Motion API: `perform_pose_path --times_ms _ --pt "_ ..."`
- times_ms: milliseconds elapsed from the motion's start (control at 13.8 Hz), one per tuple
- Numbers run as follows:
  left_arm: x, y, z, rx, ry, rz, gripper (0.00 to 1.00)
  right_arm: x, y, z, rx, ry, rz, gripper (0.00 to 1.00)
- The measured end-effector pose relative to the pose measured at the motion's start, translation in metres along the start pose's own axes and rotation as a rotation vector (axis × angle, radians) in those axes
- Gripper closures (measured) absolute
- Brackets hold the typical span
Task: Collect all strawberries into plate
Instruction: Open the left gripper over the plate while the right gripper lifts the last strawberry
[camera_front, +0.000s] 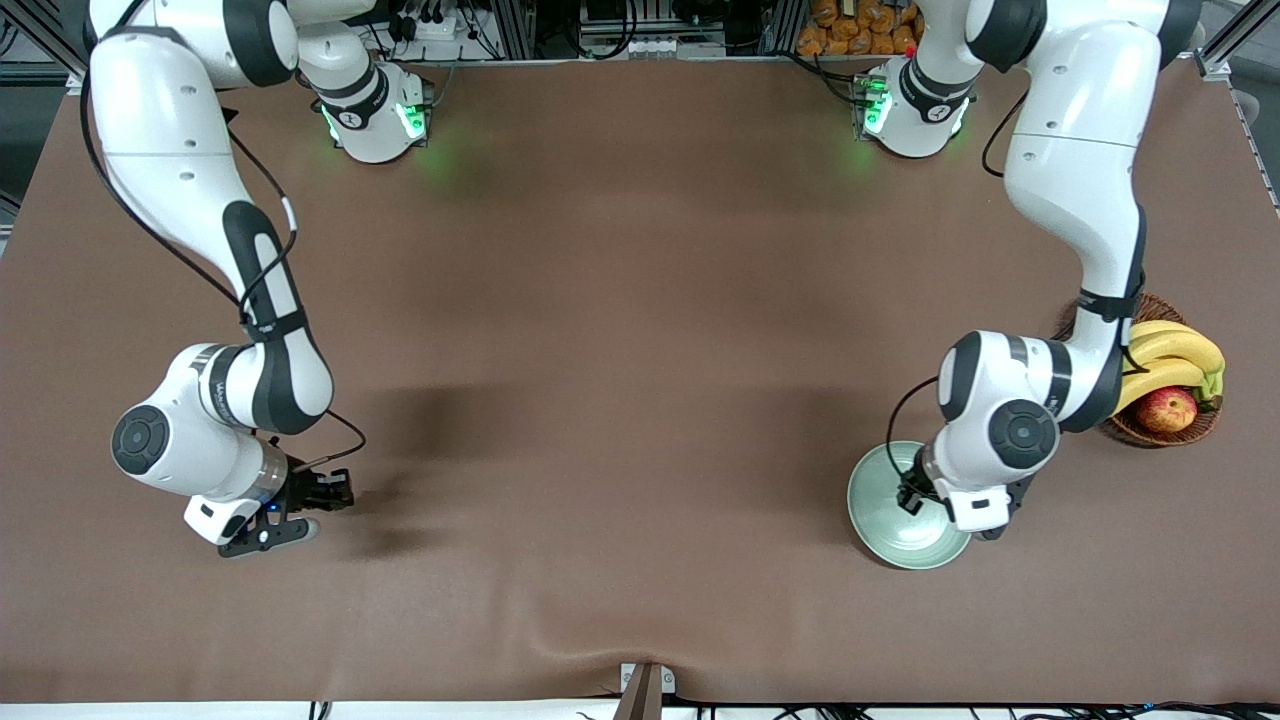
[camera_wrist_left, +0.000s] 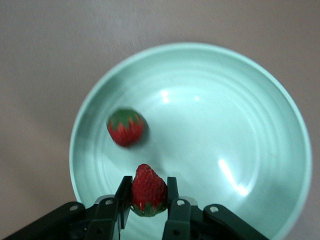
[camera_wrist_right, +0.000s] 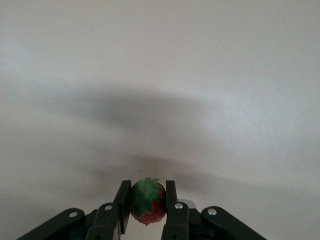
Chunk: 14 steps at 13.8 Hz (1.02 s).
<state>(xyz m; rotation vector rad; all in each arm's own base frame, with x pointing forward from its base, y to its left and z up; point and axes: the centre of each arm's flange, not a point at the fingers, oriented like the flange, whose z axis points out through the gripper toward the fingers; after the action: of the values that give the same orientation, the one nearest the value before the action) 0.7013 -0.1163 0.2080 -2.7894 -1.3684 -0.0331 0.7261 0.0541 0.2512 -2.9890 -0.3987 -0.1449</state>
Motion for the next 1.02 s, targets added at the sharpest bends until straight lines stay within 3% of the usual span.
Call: perform_pose_path --times_ms 73,218,654,1017 --pt "0.004 -0.005 0.005 -0.004 0.000 0.005 0.68 0.005 -0.018 -0.010 0.006 0.005 -0.018 0.68" --pt "0.001 -0.005 0.008 -0.006 -0.003 0.011 0.63 0.006 -0.048 -0.017 0.031 -0.033 -0.053 0.68" --pt "-0.004 0.001 -0.015 -0.022 0.002 0.071 0.02 0.008 -0.119 -0.004 0.086 -0.073 -0.057 0.68" --pt "-0.010 -0.002 -0.063 0.002 -0.011 0.135 0.00 -0.005 -0.263 0.014 0.121 -0.122 -0.072 0.68"
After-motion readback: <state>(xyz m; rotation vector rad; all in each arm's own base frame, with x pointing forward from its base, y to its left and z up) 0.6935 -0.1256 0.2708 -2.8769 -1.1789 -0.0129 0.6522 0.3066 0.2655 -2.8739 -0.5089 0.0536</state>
